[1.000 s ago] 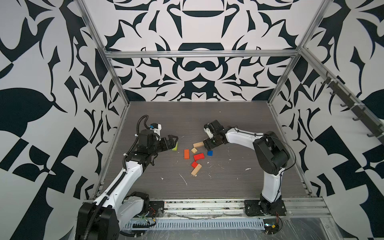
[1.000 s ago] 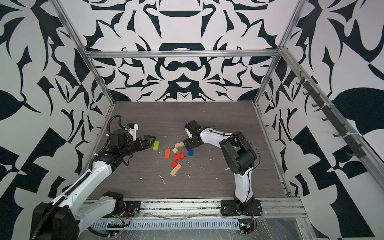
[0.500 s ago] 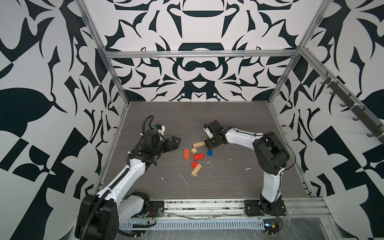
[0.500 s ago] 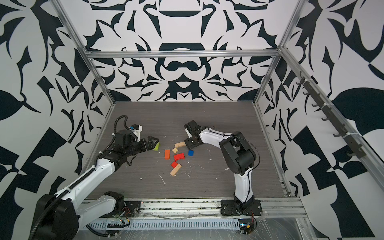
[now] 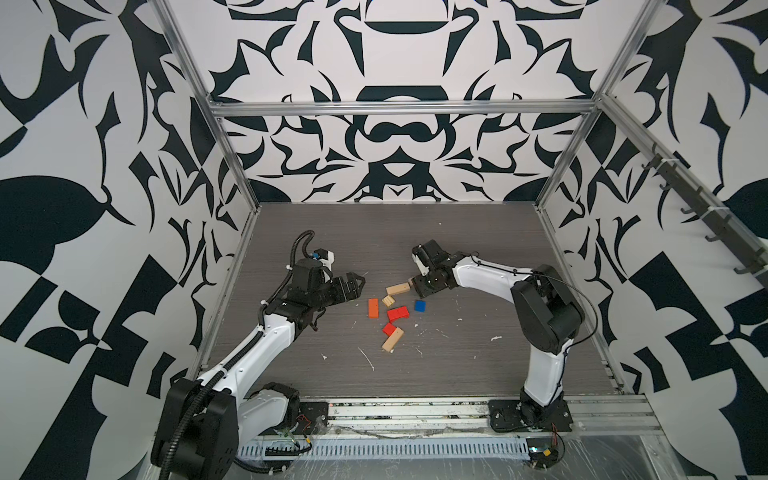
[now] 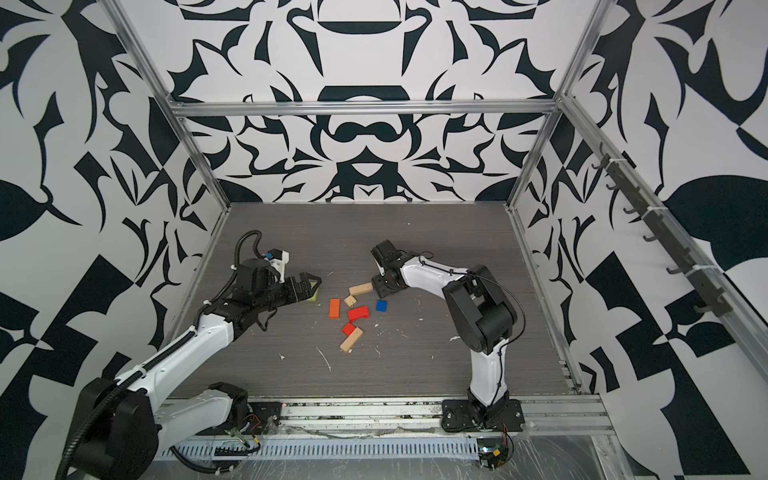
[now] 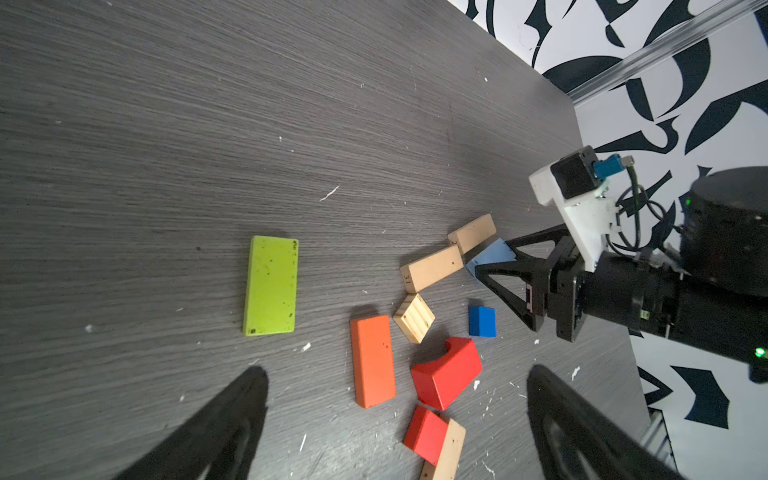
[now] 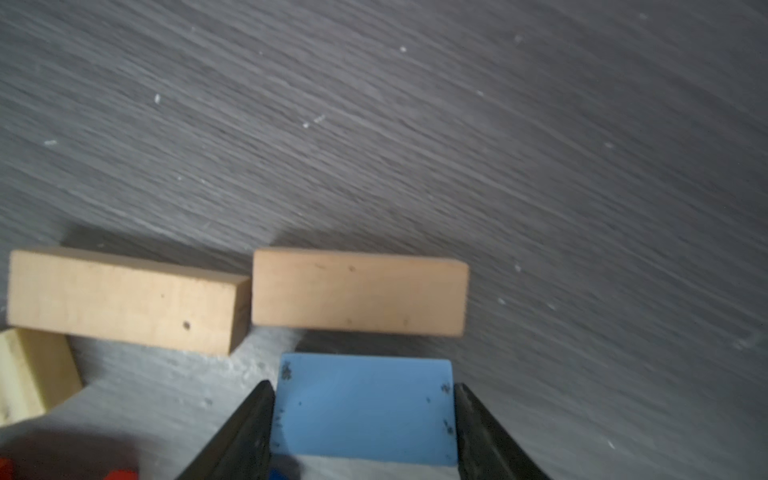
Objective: Build the wood block tower
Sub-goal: 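Lower the right gripper over the light blue block and close on it, then carry the light blue block away from the pile and release it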
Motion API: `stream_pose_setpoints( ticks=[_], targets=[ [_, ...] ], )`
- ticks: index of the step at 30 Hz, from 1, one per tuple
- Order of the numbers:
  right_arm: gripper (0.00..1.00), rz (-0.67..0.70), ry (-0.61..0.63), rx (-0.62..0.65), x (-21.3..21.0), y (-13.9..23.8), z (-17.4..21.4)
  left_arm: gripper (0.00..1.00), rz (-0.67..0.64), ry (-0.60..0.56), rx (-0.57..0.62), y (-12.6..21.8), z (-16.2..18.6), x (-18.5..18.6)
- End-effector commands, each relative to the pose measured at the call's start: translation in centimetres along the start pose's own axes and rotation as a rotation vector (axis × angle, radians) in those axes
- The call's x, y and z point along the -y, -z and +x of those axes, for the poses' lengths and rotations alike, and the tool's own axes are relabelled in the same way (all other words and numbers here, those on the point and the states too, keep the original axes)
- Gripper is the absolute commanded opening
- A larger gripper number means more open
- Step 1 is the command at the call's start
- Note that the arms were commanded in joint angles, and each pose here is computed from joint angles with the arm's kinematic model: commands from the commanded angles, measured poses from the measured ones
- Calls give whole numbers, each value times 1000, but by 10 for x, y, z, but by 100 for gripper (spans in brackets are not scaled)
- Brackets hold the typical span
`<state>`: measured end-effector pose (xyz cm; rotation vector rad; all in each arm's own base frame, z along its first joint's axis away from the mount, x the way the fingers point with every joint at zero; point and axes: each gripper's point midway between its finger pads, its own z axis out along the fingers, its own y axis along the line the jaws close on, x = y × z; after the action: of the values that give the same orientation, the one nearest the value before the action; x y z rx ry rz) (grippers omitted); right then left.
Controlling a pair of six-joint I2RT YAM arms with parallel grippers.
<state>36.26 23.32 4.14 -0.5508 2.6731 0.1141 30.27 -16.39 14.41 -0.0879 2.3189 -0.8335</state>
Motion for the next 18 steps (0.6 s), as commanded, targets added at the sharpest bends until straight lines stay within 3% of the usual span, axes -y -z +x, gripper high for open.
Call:
stream_pose_setpoints(
  ticks=[1,18],
  targets=[
    [66,32,-74,4,7,21,8,99,33,1,33,-1,-15,14],
    [67,75,-152,-96,22,26,75,100,35,-29,-3,-22,-11,27]
  ],
)
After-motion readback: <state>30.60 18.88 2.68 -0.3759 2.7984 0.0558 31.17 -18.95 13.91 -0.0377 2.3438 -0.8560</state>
